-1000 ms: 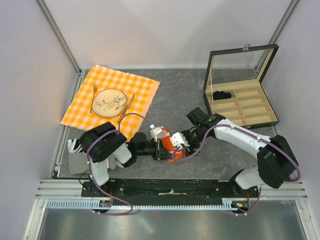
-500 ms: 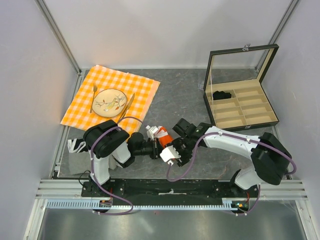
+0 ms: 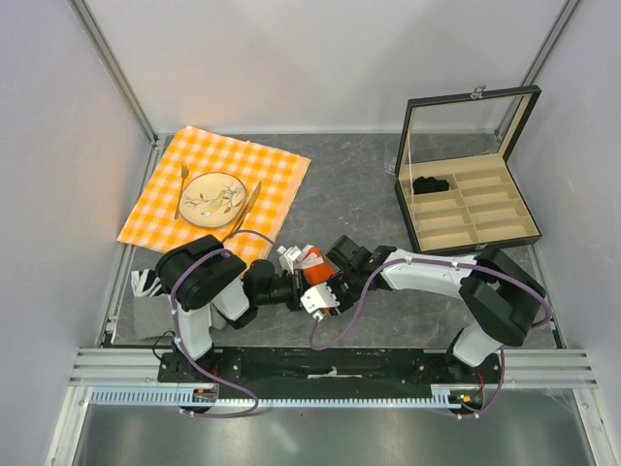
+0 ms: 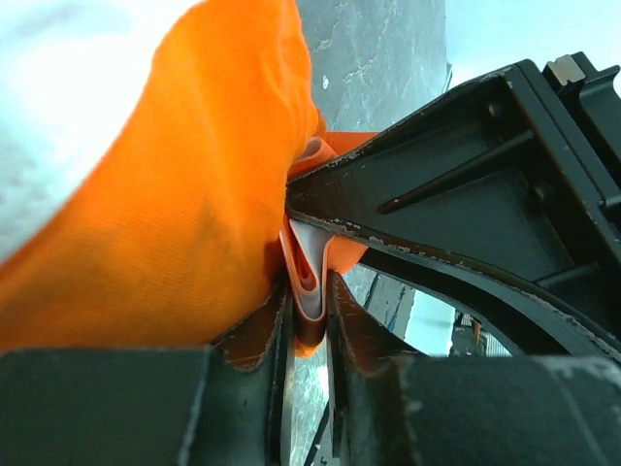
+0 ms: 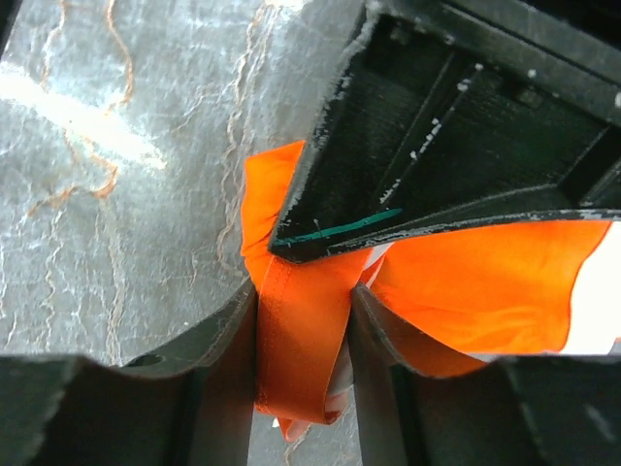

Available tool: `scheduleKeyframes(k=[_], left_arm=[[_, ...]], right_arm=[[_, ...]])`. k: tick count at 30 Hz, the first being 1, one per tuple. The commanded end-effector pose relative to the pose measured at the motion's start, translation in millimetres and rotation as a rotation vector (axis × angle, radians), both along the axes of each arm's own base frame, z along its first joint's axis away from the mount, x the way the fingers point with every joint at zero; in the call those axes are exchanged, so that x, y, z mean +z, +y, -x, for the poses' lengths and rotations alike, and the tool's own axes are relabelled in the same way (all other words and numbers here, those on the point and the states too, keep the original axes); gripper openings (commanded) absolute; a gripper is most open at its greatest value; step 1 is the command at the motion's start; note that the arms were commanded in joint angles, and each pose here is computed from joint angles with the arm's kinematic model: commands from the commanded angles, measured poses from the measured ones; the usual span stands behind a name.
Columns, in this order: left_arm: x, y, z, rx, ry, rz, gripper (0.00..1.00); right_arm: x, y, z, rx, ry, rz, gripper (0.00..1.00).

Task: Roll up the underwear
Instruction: Roll the underwear to the center of the board.

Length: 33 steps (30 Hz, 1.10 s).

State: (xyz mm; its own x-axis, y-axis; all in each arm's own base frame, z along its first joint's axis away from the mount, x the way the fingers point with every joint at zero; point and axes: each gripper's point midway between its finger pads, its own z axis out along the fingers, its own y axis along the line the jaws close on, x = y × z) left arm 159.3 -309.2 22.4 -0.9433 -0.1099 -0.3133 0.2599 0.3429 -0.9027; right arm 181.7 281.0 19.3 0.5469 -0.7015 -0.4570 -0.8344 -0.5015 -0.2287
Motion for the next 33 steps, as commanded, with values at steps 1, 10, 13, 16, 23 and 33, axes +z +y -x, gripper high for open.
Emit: scheduleKeyframes(k=[1, 10, 13, 16, 23, 33], left_arm=[[-2.9, 13.6, 1.6, 0.041, -0.025, -0.048, 0.23], [22.5, 29.4, 4.1, 0.017, -0.272, -0.082, 0.46], [35.2, 31.8, 7.4, -0.01, -0.396, -0.086, 0.48], [48.7, 32.0, 13.1, -0.039, -0.558, -0.087, 0.49], [59.6, 37.9, 25.8, -0.061, -0.811, -0.137, 0.58], [57.3, 4.0, 52.1, -0.278, -1.048, -0.238, 0.63]], right_arm=[[-33.0, -28.1, 0.1, -0.07, 0.016, 0.144, 0.4], [-27.6, -44.1, 26.8, -0.067, 0.259, 0.193, 0.17], [-16.6, -49.8, 30.4, -0.099, 0.356, 0.183, 0.17], [-5.7, -56.7, 31.7, -0.136, 0.46, 0.174, 0.17], [-13.4, -77.5, 40.3, -0.214, 0.725, 0.298, 0.17], [-31.1, -69.2, 27.0, -0.316, 0.816, 0.386, 0.21]])
